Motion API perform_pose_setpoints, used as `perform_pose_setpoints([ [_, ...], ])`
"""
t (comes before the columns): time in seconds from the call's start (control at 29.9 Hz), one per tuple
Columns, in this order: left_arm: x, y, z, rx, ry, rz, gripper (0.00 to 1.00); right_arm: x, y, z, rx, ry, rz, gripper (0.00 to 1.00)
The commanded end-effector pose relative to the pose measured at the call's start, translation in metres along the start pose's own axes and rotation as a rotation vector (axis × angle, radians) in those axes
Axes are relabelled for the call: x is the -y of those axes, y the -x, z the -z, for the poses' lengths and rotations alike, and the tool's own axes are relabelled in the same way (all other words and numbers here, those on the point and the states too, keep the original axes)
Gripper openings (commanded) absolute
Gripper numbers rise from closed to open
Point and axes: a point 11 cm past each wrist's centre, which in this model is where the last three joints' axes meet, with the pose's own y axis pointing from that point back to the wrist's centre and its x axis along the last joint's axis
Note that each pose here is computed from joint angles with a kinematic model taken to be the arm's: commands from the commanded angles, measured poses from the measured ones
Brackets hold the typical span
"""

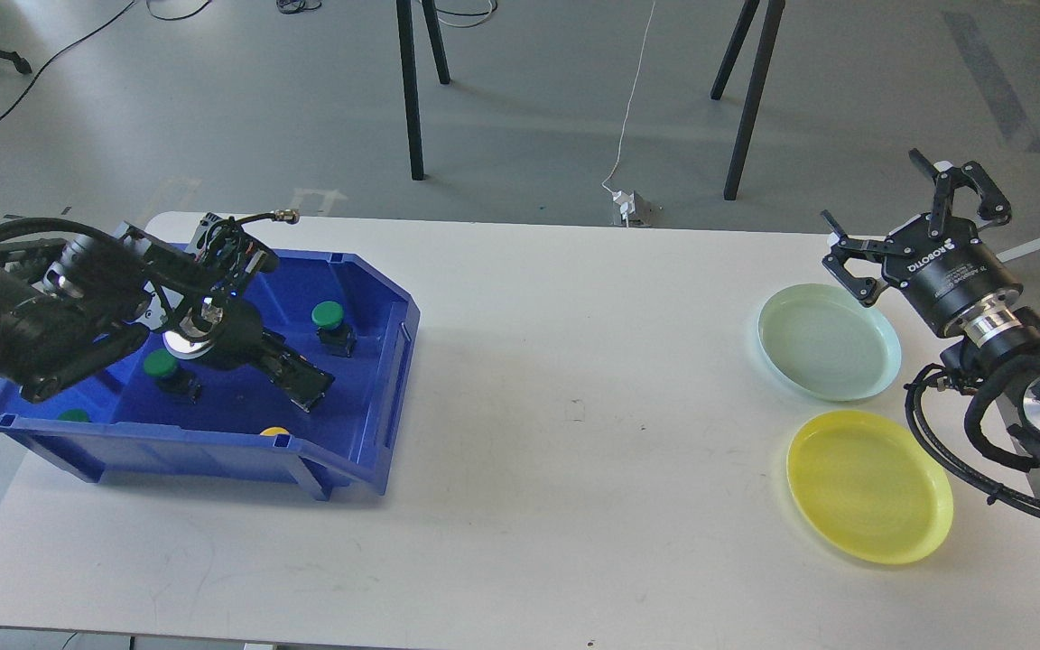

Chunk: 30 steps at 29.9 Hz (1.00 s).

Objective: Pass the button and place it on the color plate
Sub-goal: 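Grasp the yellow button in the bin with the left gripper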

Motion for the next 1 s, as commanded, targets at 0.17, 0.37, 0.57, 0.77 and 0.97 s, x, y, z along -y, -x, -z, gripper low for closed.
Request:
perform_pose_setpoints([
  [0.17,0.003,0.006,0.002,-0.010,-0.002,0.009,0.69,-0.004,-0.006,-0.002,0.001,0.004,-0.018,0.99],
  [0.37,0.003,0.006,0.003,-0.008,-0.006,0.012,0.53,-0.008,-0.011,-0.004,0.002,0.007,-0.031,0.99],
  [0.57,0.001,0.007,0.009,-0.007,-0.029,0.014,0.51,-0.009,-0.012,-0.004,0.004,0.006,-0.033,0.99],
  [0.77,0.000,0.006,0.011,-0.009,-0.035,0.012,0.43,-0.009,-0.013,-0.004,0.002,0.007,-0.036,0.99],
  [0.97,0.000,0.008,0.012,-0.001,-0.041,0.019,0.28,-0.012,-0.015,-0.006,0.004,0.008,-0.044,0.99],
])
